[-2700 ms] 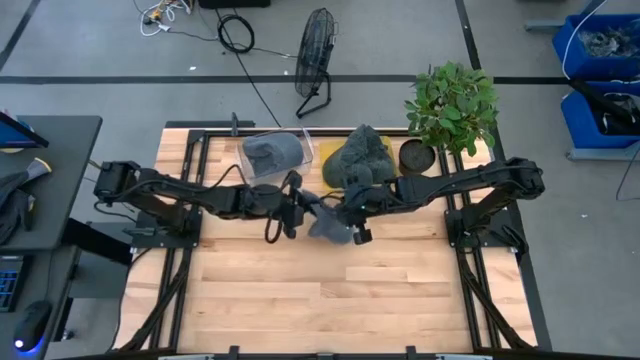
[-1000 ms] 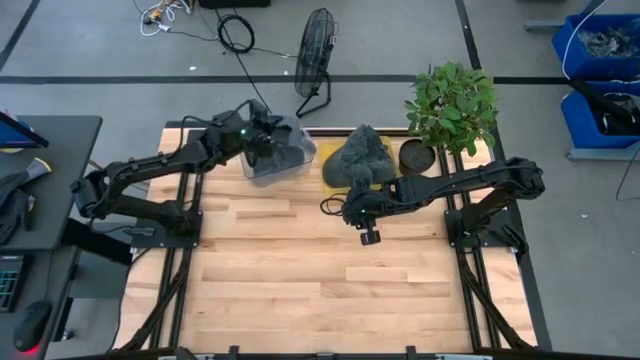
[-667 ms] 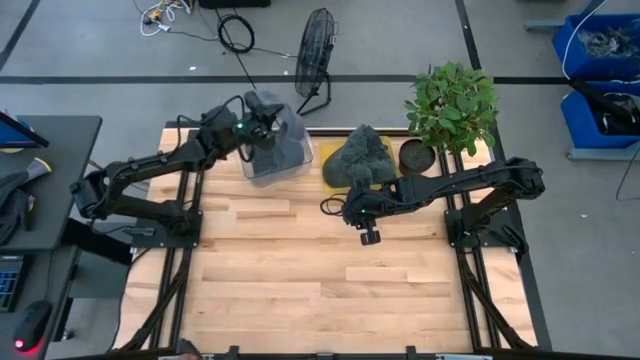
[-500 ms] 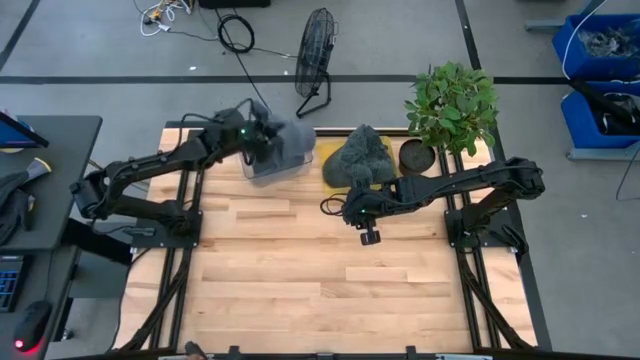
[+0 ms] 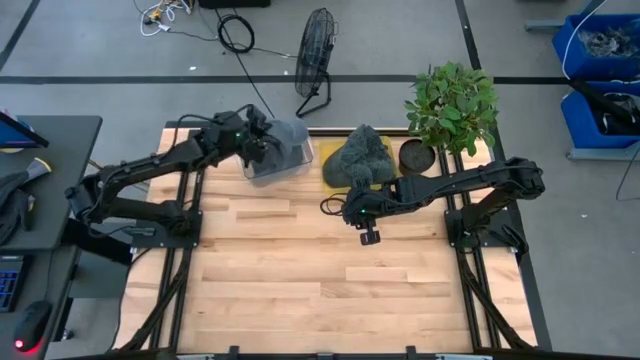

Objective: Pick & Place hat
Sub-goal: Put the gray cap into the transparent bin

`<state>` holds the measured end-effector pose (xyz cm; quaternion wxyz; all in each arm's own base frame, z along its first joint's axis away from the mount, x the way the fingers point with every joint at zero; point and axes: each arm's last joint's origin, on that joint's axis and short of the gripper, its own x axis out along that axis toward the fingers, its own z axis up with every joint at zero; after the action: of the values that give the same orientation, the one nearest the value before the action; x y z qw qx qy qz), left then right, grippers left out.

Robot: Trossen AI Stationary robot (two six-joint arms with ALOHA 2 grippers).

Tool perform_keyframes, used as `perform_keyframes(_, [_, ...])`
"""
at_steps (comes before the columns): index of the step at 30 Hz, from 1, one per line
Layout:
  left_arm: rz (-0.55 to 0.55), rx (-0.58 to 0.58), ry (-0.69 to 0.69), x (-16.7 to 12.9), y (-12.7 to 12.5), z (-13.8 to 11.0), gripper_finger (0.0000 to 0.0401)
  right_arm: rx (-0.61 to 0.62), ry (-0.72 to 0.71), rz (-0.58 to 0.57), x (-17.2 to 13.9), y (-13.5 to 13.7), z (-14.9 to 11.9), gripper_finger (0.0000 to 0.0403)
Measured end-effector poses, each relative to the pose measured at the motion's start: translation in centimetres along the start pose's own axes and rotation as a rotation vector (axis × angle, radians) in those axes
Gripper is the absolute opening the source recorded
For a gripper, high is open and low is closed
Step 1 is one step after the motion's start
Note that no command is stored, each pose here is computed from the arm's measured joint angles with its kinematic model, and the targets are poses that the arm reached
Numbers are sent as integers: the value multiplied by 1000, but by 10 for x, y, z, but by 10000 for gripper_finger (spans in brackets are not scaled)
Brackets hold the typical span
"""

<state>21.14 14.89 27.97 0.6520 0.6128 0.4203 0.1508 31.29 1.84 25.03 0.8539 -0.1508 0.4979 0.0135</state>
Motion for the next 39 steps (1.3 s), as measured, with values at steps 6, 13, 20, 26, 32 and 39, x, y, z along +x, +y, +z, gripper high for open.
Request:
perform_keyframes(6, [82,16,-133,-35,13,3,8,12,0,0,0,0,0,130])
perform_keyframes(13, [-184,-57,-264,-42,-11,4,6,-10,0,0,0,0,0,130])
perform_keyframes(20, [-85,-8,-317,-26,-4,10,6,-7,-13,-3,0,0,1,130])
perform_keyframes(26, [-47,-68,-383,-2,-4,18,7,-16,-30,-7,0,-1,3,130])
perform_keyframes(32, [-346,-103,-264,14,-38,20,7,-20,-33,19,0,0,3,130])
perform_keyframes(39, [-436,-219,-142,15,-47,18,28,-55,-40,42,0,1,3,130])
